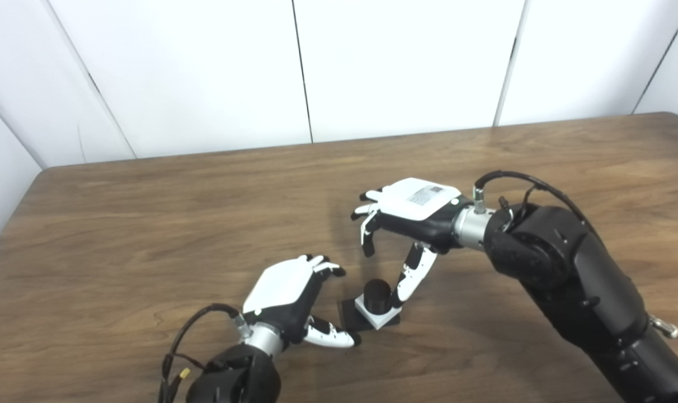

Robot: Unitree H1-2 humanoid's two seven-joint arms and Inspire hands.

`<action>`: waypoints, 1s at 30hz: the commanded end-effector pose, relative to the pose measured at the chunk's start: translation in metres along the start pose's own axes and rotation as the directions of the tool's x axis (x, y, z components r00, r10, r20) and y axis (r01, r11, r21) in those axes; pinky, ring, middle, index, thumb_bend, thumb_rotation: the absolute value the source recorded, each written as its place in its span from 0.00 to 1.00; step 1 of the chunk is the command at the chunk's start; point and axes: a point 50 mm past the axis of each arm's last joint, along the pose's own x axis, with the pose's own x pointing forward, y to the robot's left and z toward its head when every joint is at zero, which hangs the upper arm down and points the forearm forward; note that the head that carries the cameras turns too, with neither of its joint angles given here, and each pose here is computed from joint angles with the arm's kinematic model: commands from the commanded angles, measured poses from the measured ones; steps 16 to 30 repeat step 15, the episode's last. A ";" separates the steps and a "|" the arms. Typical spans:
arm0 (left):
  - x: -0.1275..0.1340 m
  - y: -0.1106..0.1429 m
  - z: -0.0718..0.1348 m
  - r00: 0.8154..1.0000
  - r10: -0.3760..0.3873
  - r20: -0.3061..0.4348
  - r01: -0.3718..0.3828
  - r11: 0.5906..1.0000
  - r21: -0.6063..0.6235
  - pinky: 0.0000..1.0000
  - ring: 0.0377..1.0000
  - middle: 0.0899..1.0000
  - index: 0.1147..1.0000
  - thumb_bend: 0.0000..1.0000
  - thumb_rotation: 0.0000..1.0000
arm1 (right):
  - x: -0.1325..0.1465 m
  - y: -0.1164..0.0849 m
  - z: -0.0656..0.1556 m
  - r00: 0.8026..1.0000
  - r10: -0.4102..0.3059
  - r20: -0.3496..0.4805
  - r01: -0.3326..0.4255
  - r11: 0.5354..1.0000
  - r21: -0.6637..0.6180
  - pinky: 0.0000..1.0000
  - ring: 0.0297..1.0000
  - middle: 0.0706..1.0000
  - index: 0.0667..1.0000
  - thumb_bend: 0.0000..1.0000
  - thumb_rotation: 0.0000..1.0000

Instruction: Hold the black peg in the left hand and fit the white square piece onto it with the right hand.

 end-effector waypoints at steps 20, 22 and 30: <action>-0.012 0.043 -0.034 0.996 0.082 -0.047 -0.090 0.973 -0.212 0.89 1.00 0.96 0.83 0.84 0.32 | -0.027 -0.004 -0.027 0.991 -0.082 -0.102 0.097 0.983 0.154 1.00 1.00 0.94 0.85 0.93 0.45; -0.012 0.043 -0.034 0.996 0.082 -0.047 -0.090 0.973 -0.212 0.89 1.00 0.96 0.83 0.84 0.32 | -0.027 -0.004 -0.027 0.991 -0.082 -0.102 0.097 0.983 0.154 1.00 1.00 0.94 0.85 0.93 0.45; -0.012 0.043 -0.034 0.996 0.082 -0.047 -0.090 0.973 -0.212 0.89 1.00 0.96 0.83 0.84 0.32 | -0.027 -0.004 -0.027 0.991 -0.082 -0.102 0.097 0.983 0.154 1.00 1.00 0.94 0.85 0.93 0.45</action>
